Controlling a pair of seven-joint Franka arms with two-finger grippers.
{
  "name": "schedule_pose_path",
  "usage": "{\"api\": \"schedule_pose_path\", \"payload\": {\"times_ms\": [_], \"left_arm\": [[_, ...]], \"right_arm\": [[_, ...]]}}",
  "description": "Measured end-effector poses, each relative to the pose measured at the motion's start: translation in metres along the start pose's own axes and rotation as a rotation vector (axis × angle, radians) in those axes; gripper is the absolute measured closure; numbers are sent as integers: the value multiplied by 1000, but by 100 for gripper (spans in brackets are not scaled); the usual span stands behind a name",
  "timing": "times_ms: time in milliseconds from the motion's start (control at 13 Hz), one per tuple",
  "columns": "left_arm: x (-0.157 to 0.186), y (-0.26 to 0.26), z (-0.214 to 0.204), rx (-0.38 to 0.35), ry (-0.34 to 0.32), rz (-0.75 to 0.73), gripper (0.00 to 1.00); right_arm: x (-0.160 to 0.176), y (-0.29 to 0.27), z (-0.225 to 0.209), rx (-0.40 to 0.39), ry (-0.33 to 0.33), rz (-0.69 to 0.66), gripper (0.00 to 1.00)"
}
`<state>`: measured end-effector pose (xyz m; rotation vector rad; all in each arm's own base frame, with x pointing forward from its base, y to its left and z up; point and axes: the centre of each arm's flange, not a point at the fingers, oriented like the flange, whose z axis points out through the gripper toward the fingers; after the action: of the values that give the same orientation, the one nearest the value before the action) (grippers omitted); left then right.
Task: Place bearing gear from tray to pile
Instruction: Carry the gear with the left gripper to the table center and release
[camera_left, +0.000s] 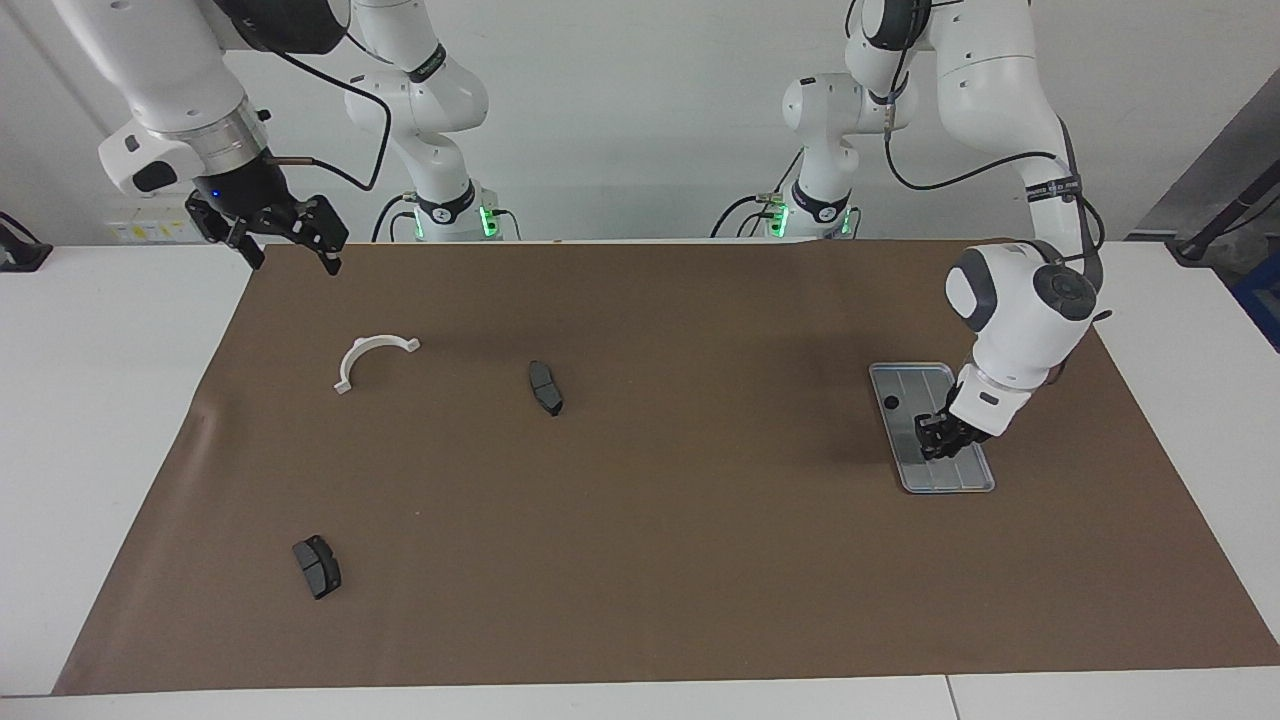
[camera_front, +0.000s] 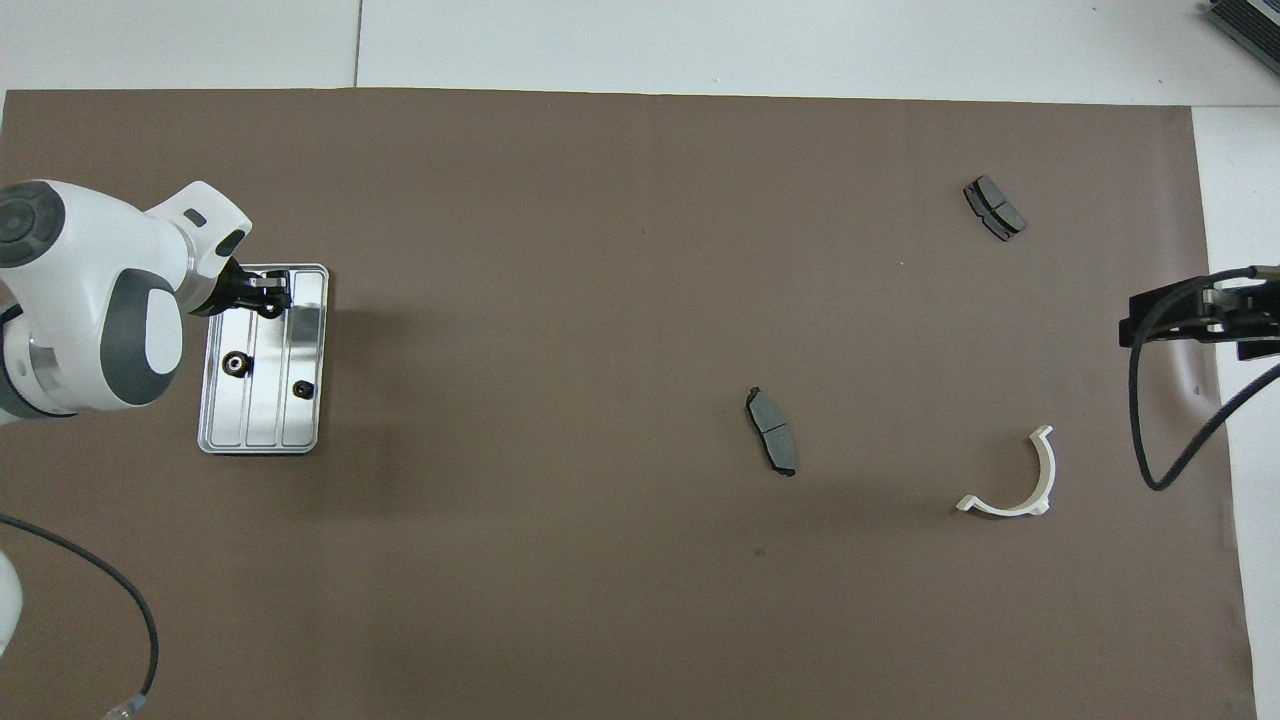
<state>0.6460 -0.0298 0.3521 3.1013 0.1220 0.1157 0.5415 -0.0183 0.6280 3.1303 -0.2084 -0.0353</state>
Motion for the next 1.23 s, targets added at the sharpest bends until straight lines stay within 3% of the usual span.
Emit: {"api": "schedule_pose_path", "payload": {"times_ms": [384,690,997,1151,1228], "left_arm": [[-27,154,-3,-16,-20,-160,65],[-74,252,-2,-22,-32,-129,65],[-115,321,-5,-52,-8,-64,65],[-127,342,-5,-72,12,-32,61],[-130,348,-5,-80,20,-23,53]], "right_arm": [[0,0,0,0,0,0,0],[0,1,0,0,0,1,0],[0,1,0,0,-1,3,0],[0,1,1,0,-2,3,0],[0,2,1,0,-2,3,0]]}}
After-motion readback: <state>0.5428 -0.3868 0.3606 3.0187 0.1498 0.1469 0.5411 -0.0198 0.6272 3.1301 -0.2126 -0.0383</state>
